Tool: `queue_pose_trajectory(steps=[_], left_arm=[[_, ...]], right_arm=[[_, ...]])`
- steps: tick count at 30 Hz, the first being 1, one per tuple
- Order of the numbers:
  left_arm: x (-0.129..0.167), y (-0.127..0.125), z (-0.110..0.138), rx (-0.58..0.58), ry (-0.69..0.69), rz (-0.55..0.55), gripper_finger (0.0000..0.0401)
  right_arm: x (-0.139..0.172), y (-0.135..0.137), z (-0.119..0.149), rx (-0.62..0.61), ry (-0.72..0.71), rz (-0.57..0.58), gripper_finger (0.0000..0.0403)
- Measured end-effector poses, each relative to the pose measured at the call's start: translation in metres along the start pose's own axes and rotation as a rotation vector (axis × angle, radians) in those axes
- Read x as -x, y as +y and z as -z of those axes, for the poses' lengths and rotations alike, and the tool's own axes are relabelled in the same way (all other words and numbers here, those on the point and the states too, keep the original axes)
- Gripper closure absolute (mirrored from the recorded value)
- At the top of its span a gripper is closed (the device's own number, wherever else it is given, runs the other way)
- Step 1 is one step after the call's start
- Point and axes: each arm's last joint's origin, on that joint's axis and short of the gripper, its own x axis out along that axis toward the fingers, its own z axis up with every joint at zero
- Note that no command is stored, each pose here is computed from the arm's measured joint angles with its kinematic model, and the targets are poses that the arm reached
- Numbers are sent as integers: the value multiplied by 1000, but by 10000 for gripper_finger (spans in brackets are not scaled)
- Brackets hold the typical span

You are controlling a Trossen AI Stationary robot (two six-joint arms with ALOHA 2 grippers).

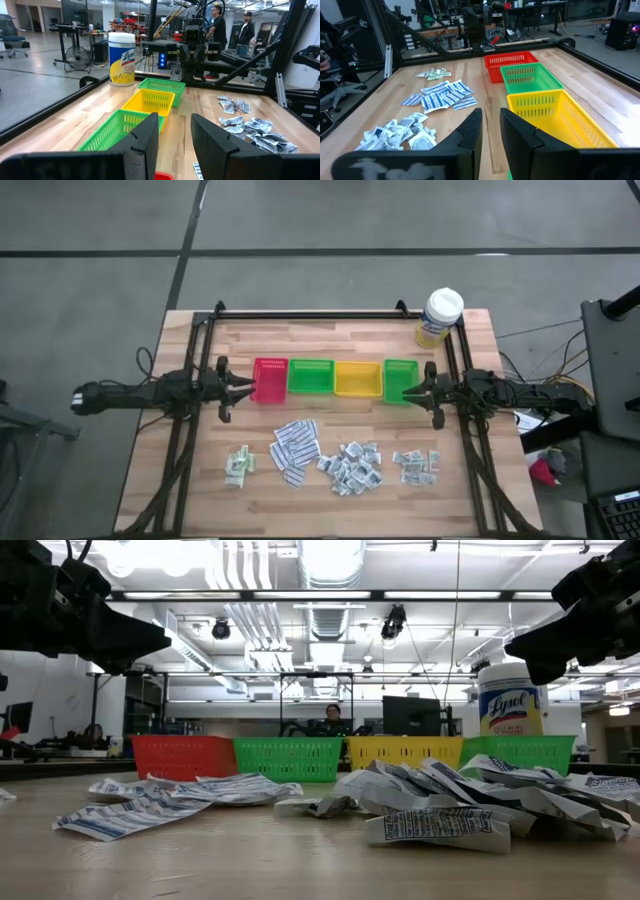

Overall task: Pick & Place First Aid Supplies
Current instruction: Put the blue alcohol pad into the right green bin

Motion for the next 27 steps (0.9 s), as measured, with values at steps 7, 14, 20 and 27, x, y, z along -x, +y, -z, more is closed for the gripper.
queue_pose_trajectory(steps=[7,14,20,27], left_arm=[[0,0,0,0,0,0,288],[0,0,0,4,0,0,288],[0,0,0,6,0,1,288],[0,0,0,7,0,1,288]], right_arm=[[0,0,0,0,2,-11,342],[0,0,0,0,2,-11,342],[0,0,0,0,1,-10,336],[0,0,0,0,1,-8,332]])
